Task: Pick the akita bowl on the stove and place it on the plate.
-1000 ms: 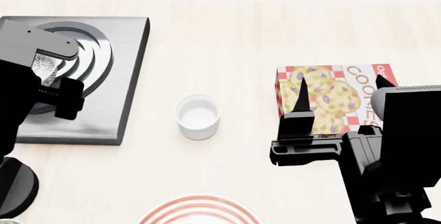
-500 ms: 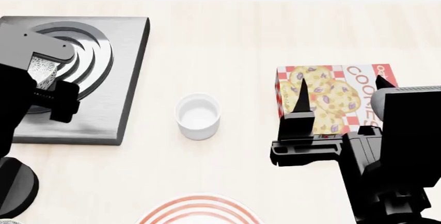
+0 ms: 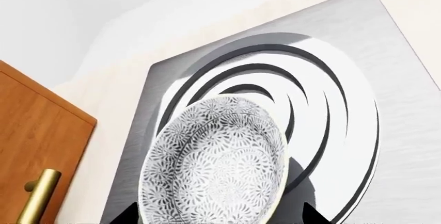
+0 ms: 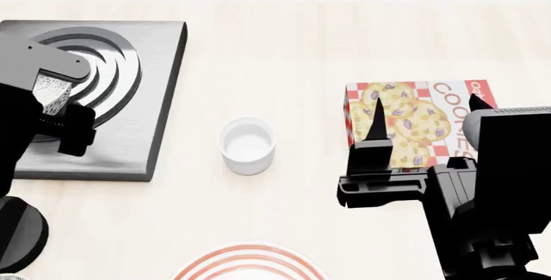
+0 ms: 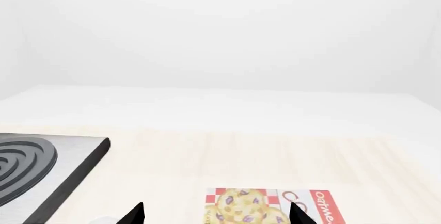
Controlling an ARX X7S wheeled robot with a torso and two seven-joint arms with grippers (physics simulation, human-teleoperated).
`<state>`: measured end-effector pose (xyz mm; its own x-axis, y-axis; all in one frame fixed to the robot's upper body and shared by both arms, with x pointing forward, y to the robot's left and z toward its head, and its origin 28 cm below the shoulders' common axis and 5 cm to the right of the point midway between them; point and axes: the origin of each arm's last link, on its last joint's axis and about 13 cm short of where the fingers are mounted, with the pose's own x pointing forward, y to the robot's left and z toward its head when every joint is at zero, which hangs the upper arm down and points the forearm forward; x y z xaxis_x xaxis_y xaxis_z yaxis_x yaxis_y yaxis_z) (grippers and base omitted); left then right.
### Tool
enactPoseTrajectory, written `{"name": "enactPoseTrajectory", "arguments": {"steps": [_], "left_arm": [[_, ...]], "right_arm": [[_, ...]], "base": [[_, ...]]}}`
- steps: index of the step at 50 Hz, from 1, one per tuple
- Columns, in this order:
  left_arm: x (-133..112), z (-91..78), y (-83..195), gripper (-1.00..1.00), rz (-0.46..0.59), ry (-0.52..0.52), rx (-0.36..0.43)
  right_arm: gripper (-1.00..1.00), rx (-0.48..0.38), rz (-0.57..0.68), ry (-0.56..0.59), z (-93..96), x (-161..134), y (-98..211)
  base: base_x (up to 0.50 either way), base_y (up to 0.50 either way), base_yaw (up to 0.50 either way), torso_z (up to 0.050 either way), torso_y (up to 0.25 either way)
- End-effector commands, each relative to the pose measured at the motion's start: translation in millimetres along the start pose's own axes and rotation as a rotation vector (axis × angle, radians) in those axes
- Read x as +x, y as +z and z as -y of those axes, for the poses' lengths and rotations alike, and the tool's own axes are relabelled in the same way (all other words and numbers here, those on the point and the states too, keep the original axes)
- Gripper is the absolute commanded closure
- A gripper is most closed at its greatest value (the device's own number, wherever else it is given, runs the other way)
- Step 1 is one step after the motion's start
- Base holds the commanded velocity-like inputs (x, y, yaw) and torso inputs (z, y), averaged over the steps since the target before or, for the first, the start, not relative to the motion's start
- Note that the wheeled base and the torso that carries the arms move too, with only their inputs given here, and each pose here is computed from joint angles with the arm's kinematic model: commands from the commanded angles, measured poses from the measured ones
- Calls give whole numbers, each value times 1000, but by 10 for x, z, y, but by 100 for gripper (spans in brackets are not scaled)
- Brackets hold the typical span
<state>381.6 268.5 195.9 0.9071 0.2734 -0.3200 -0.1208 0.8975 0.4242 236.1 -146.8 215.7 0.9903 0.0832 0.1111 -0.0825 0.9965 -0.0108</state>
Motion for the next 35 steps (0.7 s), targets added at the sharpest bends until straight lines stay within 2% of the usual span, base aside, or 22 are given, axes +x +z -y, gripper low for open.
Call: {"name": "enactPoseTrajectory", "arguments": {"steps": [1, 29, 30, 35], "left_arm": [[19, -19, -22, -100, -10, 10, 8], [25, -30, -27, -100, -6, 15, 21], [28, -30, -28, 100, -4, 17, 22], [33, -22, -30, 100, 1, 17, 26]], "right_arm": [[-100, 0, 0, 0, 2, -2, -4], [-100, 0, -2, 0, -4, -8, -1], [-100, 1, -2, 0, -4, -6, 0], [-100, 0, -3, 0, -3, -1, 1]], "base": [[0, 0, 0, 0, 0], [0, 0, 0, 0, 0], [0, 0, 0, 0, 0], [0, 0, 0, 0, 0]]}}
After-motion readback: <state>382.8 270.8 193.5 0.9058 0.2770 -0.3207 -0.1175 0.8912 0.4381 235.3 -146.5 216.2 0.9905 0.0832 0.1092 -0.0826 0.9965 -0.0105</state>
